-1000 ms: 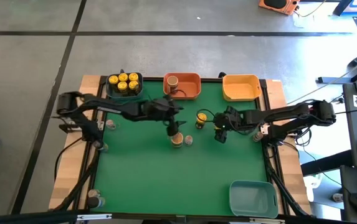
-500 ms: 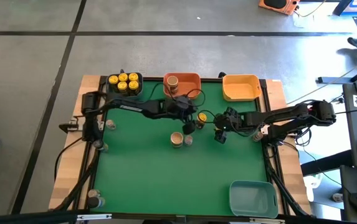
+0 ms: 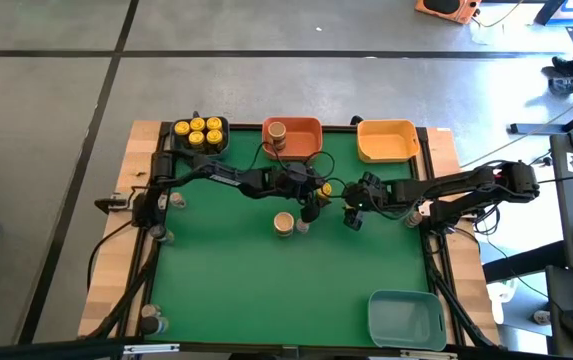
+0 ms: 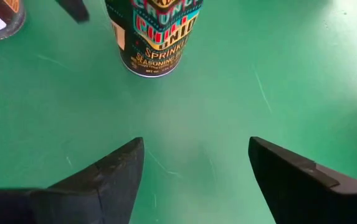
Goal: Sort spices by type
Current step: Put the yellow seasoning bottle into the blue bin
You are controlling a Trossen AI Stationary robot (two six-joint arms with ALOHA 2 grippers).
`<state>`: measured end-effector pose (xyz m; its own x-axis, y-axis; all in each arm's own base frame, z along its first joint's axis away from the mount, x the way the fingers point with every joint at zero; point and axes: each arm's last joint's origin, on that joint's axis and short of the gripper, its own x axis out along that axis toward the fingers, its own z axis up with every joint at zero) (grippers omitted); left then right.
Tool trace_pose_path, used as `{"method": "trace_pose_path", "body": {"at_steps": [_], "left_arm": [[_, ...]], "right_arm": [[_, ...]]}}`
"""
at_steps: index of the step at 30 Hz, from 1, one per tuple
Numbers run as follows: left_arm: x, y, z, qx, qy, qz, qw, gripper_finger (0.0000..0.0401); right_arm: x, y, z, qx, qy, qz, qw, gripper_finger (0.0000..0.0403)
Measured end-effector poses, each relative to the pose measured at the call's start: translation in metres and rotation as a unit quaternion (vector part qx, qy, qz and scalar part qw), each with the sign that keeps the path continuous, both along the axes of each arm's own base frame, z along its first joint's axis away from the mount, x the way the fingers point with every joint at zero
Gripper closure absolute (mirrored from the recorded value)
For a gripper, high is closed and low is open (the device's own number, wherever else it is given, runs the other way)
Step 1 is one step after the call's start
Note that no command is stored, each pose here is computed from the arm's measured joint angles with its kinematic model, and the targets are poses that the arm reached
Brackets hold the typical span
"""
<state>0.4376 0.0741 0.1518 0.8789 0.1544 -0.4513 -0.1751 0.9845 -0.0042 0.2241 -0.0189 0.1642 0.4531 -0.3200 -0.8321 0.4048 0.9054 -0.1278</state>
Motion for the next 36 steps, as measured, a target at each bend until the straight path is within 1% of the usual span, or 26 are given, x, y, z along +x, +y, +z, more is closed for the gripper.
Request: {"method": "trace_pose_path", "body": {"at_steps": [3,6,10,13,16,18,21,25,27,31,36], "left_arm": [[0.000,0.000,-0.001,0.008,0.002,-0.003,1.000,0.0098],[0.000,0.001,0.000,0.012,0.001,-0.004,1.000,0.0132],[0.000,0.002,-0.001,0.021,0.004,-0.006,1.000,0.0178],[0.000,0.002,-0.001,0.027,0.006,-0.010,1.000,0.0179],[-0.002,-0.002,0.004,0.045,0.014,-0.012,0.999,0.0179],[-0.006,-0.005,0.011,0.051,0.029,-0.005,0.998,0.0179],[-0.015,-0.010,0.033,0.063,0.046,0.005,0.997,0.0179],[-0.035,-0.017,0.059,0.080,0.083,0.024,0.993,0.0179],[-0.049,-0.020,0.070,0.088,0.084,0.035,0.992,0.0179],[-0.087,-0.020,0.086,0.090,0.071,0.078,0.990,0.0179],[-0.137,-0.021,0.093,0.088,0.059,0.150,0.983,0.0179]], "right_arm": [[0.000,0.000,0.000,0.000,0.000,0.000,1.000,0.0116],[0.000,0.000,0.000,0.001,-0.002,0.000,1.000,0.0116],[0.000,0.001,0.000,0.016,-0.002,0.006,1.000,0.0116],[0.000,0.001,0.000,0.025,-0.003,0.010,1.000,0.0116],[0.001,0.002,0.000,0.028,-0.003,0.012,1.000,0.0116],[0.001,0.002,0.000,0.028,-0.004,0.012,1.000,0.0116],[0.001,0.002,0.000,0.026,-0.005,0.011,1.000,0.0116],[0.001,0.001,0.000,0.019,-0.005,0.010,1.000,0.0116],[0.001,0.001,0.000,0.018,-0.006,0.010,1.000,0.0116],[0.001,0.000,0.001,0.003,-0.007,0.004,1.000,0.0116],[0.003,-0.001,0.002,-0.015,-0.016,-0.007,1.000,0.0116]]}}
